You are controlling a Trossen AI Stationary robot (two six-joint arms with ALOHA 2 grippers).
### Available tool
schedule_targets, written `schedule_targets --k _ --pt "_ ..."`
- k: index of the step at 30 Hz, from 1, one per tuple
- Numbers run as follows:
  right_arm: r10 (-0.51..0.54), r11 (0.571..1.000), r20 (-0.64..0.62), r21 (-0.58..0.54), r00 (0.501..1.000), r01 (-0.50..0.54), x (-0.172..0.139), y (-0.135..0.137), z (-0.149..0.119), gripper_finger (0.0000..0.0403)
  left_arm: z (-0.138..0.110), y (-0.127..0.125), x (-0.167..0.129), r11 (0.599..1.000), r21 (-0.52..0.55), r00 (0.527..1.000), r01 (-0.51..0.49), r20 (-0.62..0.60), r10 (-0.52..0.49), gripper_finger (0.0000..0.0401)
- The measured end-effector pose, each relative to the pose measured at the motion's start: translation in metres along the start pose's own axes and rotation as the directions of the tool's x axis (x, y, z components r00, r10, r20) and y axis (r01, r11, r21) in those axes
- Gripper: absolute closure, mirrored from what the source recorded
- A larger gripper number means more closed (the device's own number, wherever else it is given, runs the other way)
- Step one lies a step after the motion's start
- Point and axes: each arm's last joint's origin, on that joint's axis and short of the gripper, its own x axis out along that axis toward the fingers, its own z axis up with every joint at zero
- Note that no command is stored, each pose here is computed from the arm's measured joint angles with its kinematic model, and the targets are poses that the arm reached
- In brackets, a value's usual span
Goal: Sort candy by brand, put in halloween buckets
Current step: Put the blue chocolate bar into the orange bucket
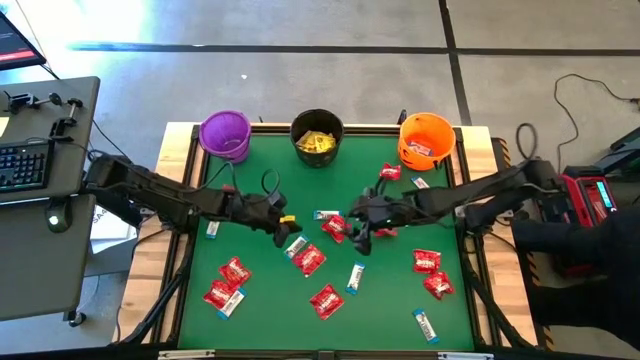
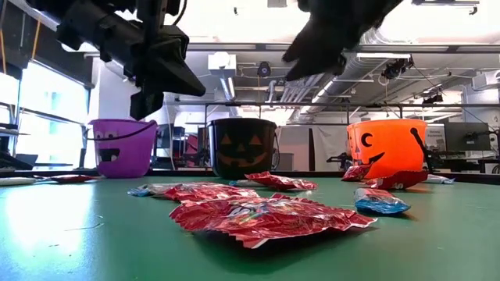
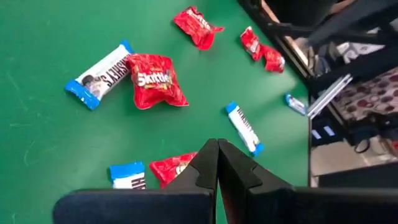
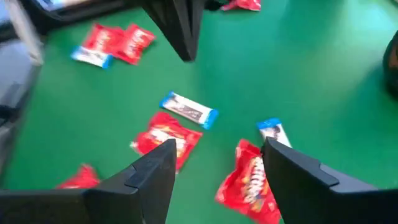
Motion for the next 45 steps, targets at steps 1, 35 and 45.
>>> schedule_targets --k 1,35,45 --pt "-0.011 1.000 -0.014 -0.010 1.000 0.010 0.006 0.000 -0.003 0.0178 0.000 0.000 0.000 1.000 0.000 1.000 0.007 -0.005 -0.007 0.0401" --pt "-0.038 0.999 -0.119 -0.031 0.992 0.034 0.031 -0.001 -0.019 0.0178 -0.096 0.005 0.028 0.916 0.192 0.920 -0.352 -0.109 0.376 0.0187" --pt "-0.041 0.999 -0.127 -0.033 0.991 0.037 0.031 -0.001 -0.020 0.0178 -0.101 0.010 0.034 0.900 0.211 0.904 -0.382 -0.118 0.412 0.0189"
